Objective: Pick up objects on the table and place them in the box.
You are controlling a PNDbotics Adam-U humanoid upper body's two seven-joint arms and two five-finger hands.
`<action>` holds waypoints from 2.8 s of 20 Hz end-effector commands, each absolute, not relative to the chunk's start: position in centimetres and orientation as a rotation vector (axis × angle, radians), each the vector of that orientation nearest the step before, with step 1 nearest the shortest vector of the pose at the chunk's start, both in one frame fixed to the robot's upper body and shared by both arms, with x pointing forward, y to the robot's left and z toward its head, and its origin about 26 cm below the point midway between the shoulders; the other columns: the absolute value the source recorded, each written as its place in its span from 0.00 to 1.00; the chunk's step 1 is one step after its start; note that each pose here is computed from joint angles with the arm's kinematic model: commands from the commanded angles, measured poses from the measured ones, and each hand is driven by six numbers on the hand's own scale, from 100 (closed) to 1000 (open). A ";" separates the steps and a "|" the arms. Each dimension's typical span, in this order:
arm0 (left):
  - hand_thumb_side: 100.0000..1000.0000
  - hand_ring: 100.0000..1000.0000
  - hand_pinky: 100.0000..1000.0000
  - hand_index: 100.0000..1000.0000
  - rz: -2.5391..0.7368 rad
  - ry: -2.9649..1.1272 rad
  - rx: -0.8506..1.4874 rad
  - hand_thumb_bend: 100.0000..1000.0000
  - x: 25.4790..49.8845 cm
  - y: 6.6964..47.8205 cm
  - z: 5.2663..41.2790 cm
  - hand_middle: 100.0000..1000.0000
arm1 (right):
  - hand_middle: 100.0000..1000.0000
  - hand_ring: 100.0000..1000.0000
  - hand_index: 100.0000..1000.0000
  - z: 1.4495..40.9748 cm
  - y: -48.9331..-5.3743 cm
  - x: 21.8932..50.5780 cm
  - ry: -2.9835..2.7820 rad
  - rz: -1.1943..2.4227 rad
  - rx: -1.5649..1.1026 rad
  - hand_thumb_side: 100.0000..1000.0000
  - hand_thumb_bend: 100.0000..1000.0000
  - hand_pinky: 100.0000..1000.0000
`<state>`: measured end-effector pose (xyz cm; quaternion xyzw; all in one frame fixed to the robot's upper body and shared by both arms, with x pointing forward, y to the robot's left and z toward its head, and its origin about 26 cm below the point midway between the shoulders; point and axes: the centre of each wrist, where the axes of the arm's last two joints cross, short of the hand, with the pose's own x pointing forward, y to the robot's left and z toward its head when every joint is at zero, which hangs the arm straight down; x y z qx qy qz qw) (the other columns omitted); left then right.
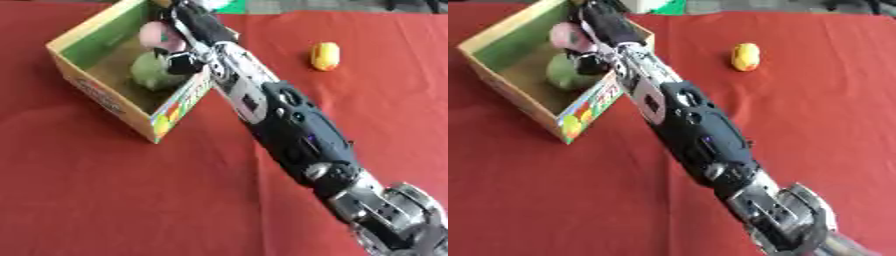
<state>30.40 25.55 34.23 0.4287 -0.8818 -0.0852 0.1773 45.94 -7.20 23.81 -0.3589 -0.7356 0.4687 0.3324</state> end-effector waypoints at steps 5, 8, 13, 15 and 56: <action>1.00 0.75 0.59 0.83 -0.231 -2.512 1.240 0.46 29.9 25.8 34.9 0.75 | 0.85 1.00 0.91 24.3 -7.2 46.4 -1.871 1.427 -0.956 0.60 0.00 0.82; 1.00 0.75 0.59 0.83 -0.238 -2.510 1.243 0.46 29.9 25.8 34.9 0.75 | 0.90 1.00 0.95 25.3 -7.7 46.5 -1.849 1.501 -0.959 0.84 0.04 0.86; 1.00 0.75 0.59 0.83 -0.243 -2.501 1.250 0.46 29.9 25.9 34.8 0.75 | 0.96 1.00 0.99 27.6 -9.4 46.7 -1.860 1.542 -0.996 1.00 0.21 0.91; 1.00 0.75 0.59 0.83 -0.245 -2.498 1.254 0.46 29.9 26.0 34.7 0.75 | 0.96 1.00 1.00 28.6 -10.1 46.8 -1.875 1.527 -1.012 1.00 0.25 0.93; 1.00 0.75 0.58 0.82 -0.261 -2.427 1.314 0.40 29.9 27.1 33.5 0.74 | 0.92 1.00 0.98 31.0 -33.4 46.0 -1.433 1.243 -1.258 0.91 0.33 0.91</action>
